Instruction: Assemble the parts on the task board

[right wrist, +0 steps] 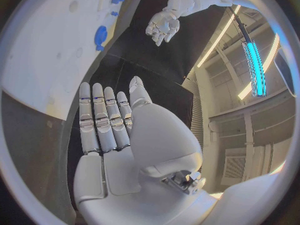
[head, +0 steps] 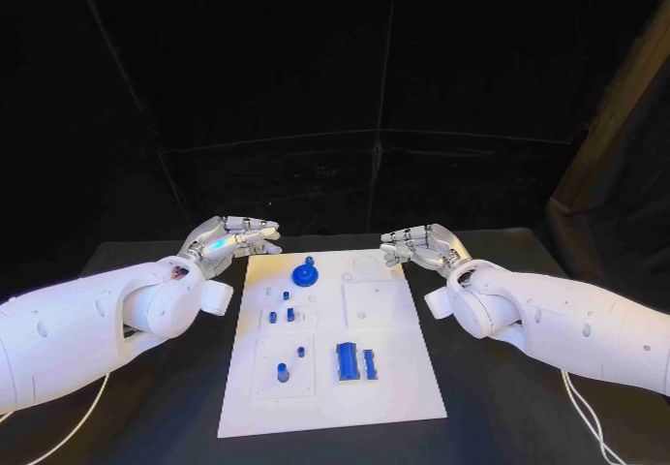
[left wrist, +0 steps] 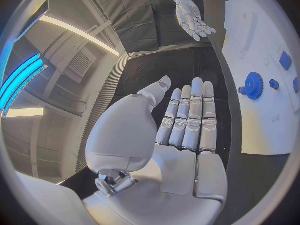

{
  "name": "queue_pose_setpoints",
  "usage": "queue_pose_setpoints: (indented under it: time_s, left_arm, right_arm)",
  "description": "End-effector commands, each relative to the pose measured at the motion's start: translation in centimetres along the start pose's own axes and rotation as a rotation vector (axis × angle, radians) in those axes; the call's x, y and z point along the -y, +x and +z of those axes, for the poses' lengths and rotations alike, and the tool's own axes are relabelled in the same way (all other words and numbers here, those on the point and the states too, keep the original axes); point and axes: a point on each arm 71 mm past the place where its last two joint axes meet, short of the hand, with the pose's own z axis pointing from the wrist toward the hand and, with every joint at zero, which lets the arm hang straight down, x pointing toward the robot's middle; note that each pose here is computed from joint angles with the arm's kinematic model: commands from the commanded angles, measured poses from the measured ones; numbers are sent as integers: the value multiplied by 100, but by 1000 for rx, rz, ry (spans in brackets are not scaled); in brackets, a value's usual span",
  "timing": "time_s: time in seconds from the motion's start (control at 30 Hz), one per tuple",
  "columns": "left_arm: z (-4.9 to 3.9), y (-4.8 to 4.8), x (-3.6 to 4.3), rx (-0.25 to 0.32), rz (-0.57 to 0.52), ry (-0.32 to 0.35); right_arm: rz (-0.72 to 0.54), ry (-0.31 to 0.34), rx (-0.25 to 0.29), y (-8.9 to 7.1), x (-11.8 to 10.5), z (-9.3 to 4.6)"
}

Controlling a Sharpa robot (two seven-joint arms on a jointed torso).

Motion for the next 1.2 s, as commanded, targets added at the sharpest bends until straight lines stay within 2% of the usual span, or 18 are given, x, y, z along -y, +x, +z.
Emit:
queue_pose_setpoints:
  time_s: [0.03, 0.13, 0.27, 0.3, 0.43, 0.57, 0.77, 0.9, 1.03, 1.2]
  left_arm:
    - [17, -58, -16, 73, -51, 52]
    - [36, -79, -81, 111, -60, 53]
    - [56, -86, -127, 134, -63, 55]
    - [49, -42, -150, 75, -39, 9]
    - [41, -23, -159, 83, -37, 10]
    - [16, 35, -183, 107, -30, 13]
    - [-70, 205, -236, 178, -8, 23]
    - [-165, 361, -262, 248, 14, 34]
    - [-246, 475, -266, 301, 32, 44]
    - [-325, 573, -258, 350, 49, 54]
  right_arm:
    - [151, -48, -13, 12, -16, 87]
    - [167, -56, -17, 38, -5, 168]
    - [176, -61, -28, 49, 6, 211]
    - [108, -24, 6, 37, 36, 193]
    - [114, -26, 14, 55, 23, 178]
    - [132, -28, 40, 107, -16, 130]
    - [182, -23, 115, 259, -131, -37]
    - [215, -5, 171, 375, -219, -192]
    - [231, 10, 203, 442, -271, -292]
    - [240, 22, 221, 484, -303, -358]
